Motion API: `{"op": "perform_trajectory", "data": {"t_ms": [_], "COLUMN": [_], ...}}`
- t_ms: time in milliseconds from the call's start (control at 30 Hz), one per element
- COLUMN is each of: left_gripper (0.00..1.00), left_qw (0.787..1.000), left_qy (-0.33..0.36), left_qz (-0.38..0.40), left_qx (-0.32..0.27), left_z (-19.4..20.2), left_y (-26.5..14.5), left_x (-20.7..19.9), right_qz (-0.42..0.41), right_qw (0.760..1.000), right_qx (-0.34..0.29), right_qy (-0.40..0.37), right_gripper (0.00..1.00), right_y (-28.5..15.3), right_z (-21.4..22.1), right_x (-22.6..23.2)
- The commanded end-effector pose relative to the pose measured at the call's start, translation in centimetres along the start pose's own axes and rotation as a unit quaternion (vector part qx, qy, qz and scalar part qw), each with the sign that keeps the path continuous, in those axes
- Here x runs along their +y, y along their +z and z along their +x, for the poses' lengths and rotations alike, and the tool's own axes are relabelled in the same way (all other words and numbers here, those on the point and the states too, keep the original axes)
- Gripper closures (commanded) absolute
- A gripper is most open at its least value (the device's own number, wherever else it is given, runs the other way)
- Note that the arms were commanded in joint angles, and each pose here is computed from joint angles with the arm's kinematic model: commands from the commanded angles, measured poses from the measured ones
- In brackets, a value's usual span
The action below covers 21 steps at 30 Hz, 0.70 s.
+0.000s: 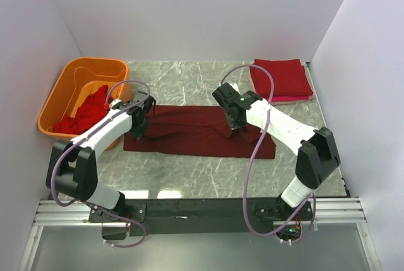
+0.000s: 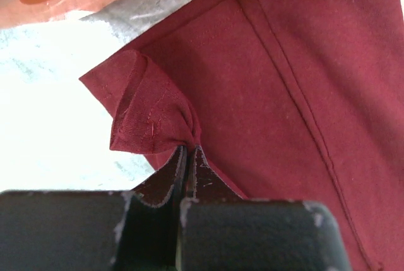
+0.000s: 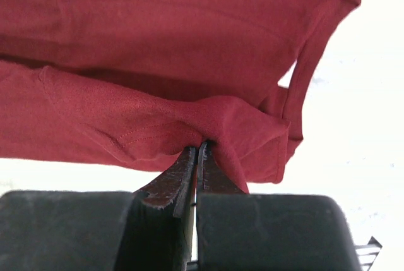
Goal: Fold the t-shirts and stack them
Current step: Fold the tshirt
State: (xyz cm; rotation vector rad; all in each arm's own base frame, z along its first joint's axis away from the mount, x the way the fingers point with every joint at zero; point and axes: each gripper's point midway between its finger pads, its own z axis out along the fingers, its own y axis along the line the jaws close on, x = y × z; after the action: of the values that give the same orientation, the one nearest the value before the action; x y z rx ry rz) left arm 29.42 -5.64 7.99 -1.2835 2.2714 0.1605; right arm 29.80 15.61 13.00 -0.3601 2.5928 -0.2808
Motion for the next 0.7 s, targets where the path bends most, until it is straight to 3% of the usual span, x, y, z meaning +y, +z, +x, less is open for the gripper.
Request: {"op": "perform_trajectory", "data": {"t_ms": [0,367,433,467,500,567,600,667], "left_gripper": [0.99,0.98,0.87,0.86,0.79,0.59,0.39,0.2], "left_qw": [1.0,1.0,1.0,0.999,0.999,0.999,0.999,0.999], "left_qy": [-0.006,0.005,0.01,0.009,0.007,0.008,0.009,0.011], "left_qz": [-0.002,-0.006,-0.008,-0.011,-0.008,-0.003,0.001,0.02], "left_qx": [-0.023,-0.03,-0.029,-0.029,-0.031,-0.038,-0.04,-0.04], "left_z": [-1.5,-1.8,-1.8,-1.7,-2.0,-2.4,-2.6,-3.0], "left_y": [0.1,2.2,2.4,2.5,2.4,2.0,1.8,1.0], "left_x": [-0.9,-3.6,-3.9,-3.9,-4.3,-4.6,-4.7,-5.3], "right_qz": [0.004,0.017,0.011,0.01,0.011,0.026,0.04,0.053], "right_qw": [0.999,0.998,0.998,0.998,0.996,0.994,0.993,0.992], "right_qx": [-0.046,-0.035,-0.033,-0.043,-0.047,-0.057,-0.059,-0.065], "right_qy": [0.014,-0.042,-0.049,-0.049,-0.07,-0.091,-0.096,-0.098], "right_gripper": [1.0,1.0,1.0,0.95,0.92,0.82,0.8,0.72], "right_y": [-0.2,4.5,5.8,6.5,7.0,8.3,8.9,10.0], "right_z": [-3.7,-6.6,-7.4,-8.2,-8.6,-9.8,-10.1,-10.8], "right_x": [-0.5,-1.1,-0.8,-0.9,-0.9,-0.9,-1.2,-1.4]}}
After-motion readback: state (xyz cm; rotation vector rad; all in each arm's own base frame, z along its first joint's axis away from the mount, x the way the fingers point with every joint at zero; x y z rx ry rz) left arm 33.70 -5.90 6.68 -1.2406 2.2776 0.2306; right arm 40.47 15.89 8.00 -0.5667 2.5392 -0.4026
